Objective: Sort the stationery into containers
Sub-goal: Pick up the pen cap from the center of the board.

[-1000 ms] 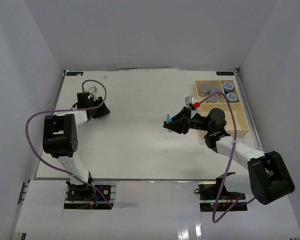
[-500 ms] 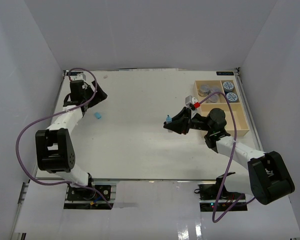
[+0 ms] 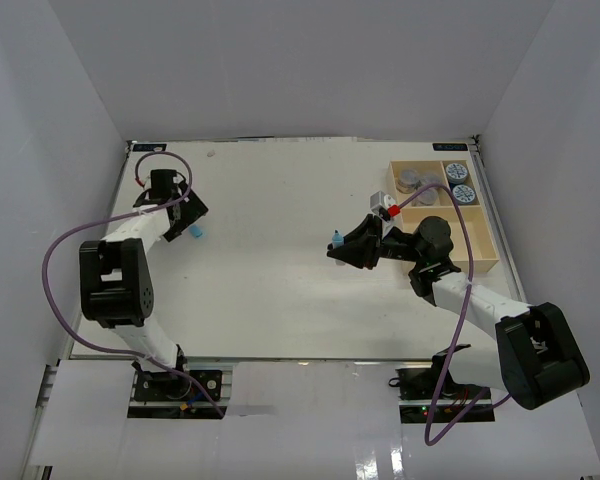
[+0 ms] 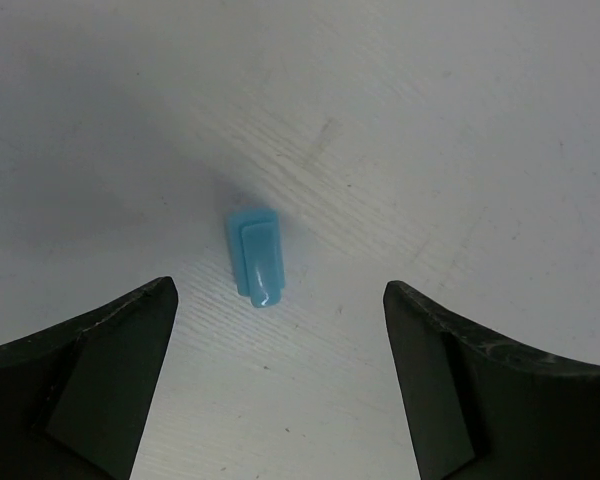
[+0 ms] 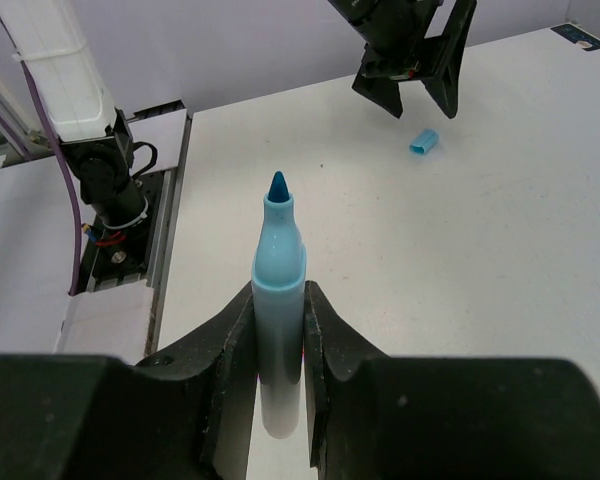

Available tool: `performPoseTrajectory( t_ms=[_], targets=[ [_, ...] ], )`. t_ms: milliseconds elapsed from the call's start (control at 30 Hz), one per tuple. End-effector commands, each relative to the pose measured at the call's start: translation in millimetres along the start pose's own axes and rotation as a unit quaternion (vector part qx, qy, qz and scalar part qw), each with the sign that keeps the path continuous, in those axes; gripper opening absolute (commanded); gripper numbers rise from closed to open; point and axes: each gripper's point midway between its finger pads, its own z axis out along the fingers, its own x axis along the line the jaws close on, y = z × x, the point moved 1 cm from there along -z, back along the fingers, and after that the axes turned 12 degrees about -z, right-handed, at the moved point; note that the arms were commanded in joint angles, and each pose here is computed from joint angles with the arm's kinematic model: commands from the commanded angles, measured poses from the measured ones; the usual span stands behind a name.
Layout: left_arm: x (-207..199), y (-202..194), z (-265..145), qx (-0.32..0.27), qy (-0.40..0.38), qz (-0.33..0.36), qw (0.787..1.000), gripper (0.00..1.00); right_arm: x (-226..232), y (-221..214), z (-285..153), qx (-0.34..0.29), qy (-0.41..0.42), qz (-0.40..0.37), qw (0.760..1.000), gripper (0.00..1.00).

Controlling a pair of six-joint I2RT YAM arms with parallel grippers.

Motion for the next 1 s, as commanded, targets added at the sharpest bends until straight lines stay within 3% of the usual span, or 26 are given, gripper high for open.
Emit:
performPoseTrajectory(
  t_ms=[0, 200, 533, 633, 967],
  targets=[
    [-4, 11, 5, -0.013, 0.019, -0.018, 1.000, 0.93, 1, 14, 0, -0.016, 0.008, -0.033, 0.999, 0.08],
    [4, 9, 26, -0.008, 0.050, -0.014, 0.999, 0.86, 1, 13, 0, -0.015, 0.007, -0.033, 0.999, 0.08],
    [21, -9, 43, 0.021, 0.083, -0.006, 0.996, 0.61, 0, 11, 1, -0.014, 0.008, -0.029, 0.999, 0.08],
    [22, -10, 45, 0.023, 0.086, -0.001, 0.996, 0.59, 0, 10, 1, -0.013, 0.009, -0.027, 0.999, 0.08],
    [20, -13, 45, 0.035, 0.078, 0.009, 0.996, 0.27, 1, 9, 1, -0.013, 0.013, -0.027, 0.999, 0.08]
  ],
)
